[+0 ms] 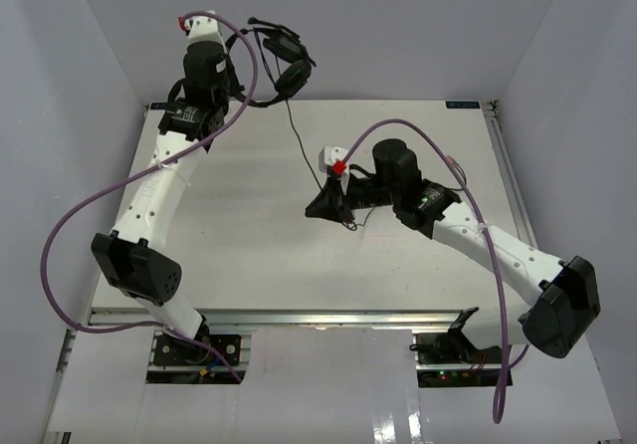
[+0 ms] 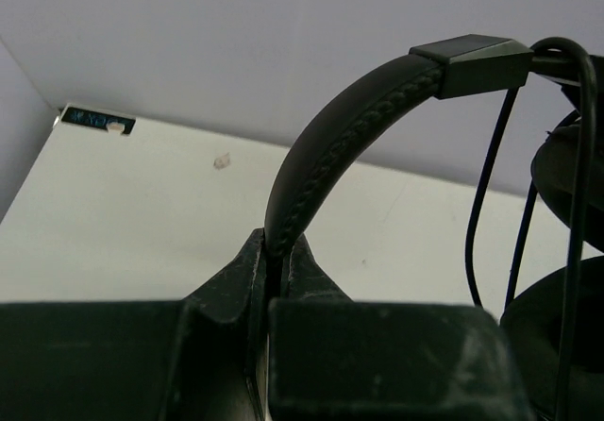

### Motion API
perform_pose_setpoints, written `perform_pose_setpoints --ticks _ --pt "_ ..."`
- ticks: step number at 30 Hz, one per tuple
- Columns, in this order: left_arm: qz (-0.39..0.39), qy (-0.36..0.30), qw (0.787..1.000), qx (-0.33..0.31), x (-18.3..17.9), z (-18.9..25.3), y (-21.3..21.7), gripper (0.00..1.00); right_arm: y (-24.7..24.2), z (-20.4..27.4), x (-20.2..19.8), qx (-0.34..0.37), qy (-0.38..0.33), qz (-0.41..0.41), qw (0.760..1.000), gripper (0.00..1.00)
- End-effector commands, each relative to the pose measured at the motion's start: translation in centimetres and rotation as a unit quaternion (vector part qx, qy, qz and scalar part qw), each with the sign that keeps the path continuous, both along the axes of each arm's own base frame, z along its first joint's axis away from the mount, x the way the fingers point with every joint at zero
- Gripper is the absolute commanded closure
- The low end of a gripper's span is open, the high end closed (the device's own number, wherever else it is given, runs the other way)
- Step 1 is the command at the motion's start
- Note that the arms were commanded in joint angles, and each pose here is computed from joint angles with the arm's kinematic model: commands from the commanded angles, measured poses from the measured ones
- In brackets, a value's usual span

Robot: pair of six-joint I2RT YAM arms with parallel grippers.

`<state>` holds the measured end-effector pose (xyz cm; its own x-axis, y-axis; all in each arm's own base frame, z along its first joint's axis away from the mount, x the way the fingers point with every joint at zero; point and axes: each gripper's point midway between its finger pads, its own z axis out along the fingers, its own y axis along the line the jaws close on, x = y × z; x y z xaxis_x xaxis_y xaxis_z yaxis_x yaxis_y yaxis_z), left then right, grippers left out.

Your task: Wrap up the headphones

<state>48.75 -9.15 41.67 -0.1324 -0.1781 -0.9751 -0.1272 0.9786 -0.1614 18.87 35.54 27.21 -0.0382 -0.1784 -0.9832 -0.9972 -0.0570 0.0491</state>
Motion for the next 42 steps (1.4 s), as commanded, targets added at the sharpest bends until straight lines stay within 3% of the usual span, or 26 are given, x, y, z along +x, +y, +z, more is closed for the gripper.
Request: perform_pose_setpoints --ticks 1,4,7,11,18,24,27,31,37,42 --pt "-0.01 0.01 1.0 0.018 -0.7 -2.9 0.3 1.0 -2.4 1.2 4.0 -0.142 -0.199 -0.094 0.965 0.84" --pt "-0.031 0.079 0.996 0.026 -1.3 -10.0 -0.5 1.0 -3.8 2.8 6.5 -0.197 -0.332 -0.141 0.912 0.86" --pt "-0.05 0.11 0.992 0.024 -2.3 -13.9 -1.2 1.0 -4.7 5.2 8.4 -0.221 -0.42 -0.183 0.861 0.87" --pt "-0.082 0.145 0.986 0.029 -3.5 -17.7 -3.0 1.0 -5.3 7.9 10.2 -0.231 -0.485 -0.219 0.814 0.87" --pt "-0.166 0.172 0.97 0.046 -6.5 -20.7 -8.0 1.0 -5.7 12.2 13.5 -0.217 -0.533 -0.314 0.755 0.91" --pt "-0.225 0.173 0.957 0.05 -9.9 -21.2 -9.9 1.0 -7.1 15.0 15.3 -0.172 -0.512 -0.366 0.758 0.92" --pt "-0.252 0.18 0.95 0.045 -12.1 -22.0 -10.4 1.0 -7.6 15.5 16.0 -0.149 -0.493 -0.373 0.772 0.92" --pt "-0.288 0.165 0.943 0.024 -14.3 -20.8 -11.3 1.0 -8.7 14.8 17.2 -0.113 -0.441 -0.375 0.807 0.92" --pt "-0.35 0.168 0.922 0.014 -17.1 -20.2 -13.4 1.0 -6.1 13.5 16.3 -0.075 -0.396 -0.299 0.865 0.92" --pt "-0.38 0.192 0.905 0.008 -18.5 -21.8 -14.9 1.0 -4.7 14.5 16.1 -0.056 -0.39 -0.274 0.877 0.92"
